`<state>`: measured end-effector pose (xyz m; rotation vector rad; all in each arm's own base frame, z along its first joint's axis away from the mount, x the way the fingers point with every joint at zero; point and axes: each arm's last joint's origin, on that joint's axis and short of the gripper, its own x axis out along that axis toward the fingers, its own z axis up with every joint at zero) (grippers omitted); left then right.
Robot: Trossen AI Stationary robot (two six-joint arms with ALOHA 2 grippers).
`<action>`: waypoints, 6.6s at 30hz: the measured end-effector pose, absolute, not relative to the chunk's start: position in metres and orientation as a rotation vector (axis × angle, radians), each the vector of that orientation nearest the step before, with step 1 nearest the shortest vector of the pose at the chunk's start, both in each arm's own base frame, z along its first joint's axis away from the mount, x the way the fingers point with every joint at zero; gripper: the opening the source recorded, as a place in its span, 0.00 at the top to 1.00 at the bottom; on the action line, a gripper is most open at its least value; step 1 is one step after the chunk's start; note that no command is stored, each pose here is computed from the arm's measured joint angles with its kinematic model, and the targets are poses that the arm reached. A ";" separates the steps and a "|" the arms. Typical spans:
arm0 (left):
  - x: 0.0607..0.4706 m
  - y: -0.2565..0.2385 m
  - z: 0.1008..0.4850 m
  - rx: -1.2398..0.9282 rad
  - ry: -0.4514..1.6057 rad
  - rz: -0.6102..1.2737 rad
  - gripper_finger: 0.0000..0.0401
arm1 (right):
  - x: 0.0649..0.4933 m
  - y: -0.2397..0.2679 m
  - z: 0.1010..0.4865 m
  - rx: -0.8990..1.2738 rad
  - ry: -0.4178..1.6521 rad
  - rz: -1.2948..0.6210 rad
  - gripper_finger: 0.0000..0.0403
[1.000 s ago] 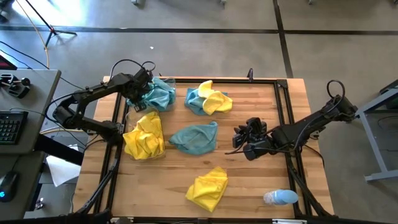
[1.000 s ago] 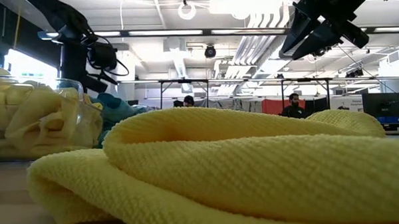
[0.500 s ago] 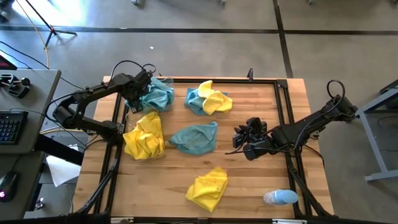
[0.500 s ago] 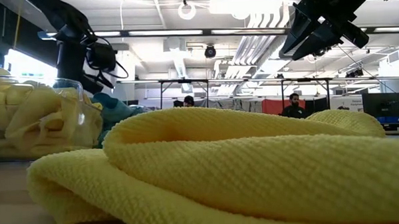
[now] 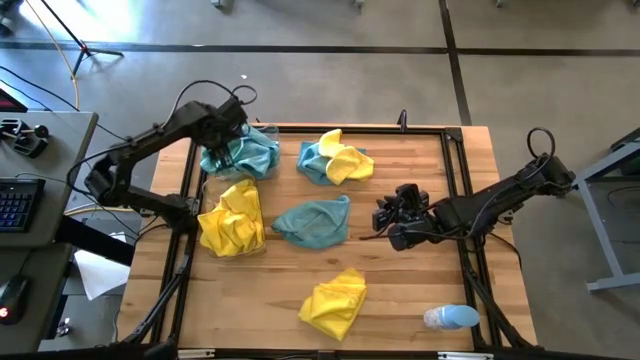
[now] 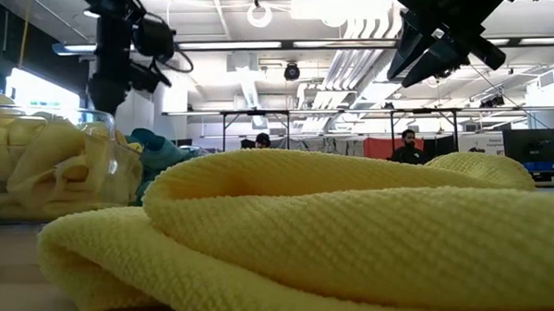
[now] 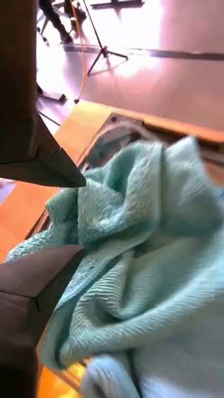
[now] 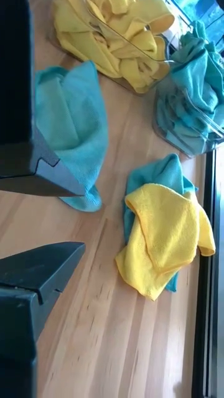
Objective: Sort microfiber towel by color & place in baskets
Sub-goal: Put the blue microfiber cloth into the top transparent bin, then put the yellow microfiber cloth into the bottom transparent bin
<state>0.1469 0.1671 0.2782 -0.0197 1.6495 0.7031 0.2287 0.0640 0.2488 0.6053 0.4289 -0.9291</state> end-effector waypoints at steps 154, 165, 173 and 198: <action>0.255 -0.152 0.417 -0.526 0.675 0.640 1.00 | 0.173 0.139 0.239 0.341 0.833 -0.526 0.69; 0.180 -0.098 0.473 -0.384 0.494 0.595 1.00 | 0.176 0.135 0.241 0.429 0.702 -0.627 0.69; 0.119 -0.046 0.504 -0.312 0.367 0.589 1.00 | 0.179 0.130 0.242 0.500 0.609 -0.700 0.69; 0.048 -0.007 0.505 -0.221 0.469 0.259 1.00 | 0.216 0.078 0.244 0.702 0.475 -0.939 0.69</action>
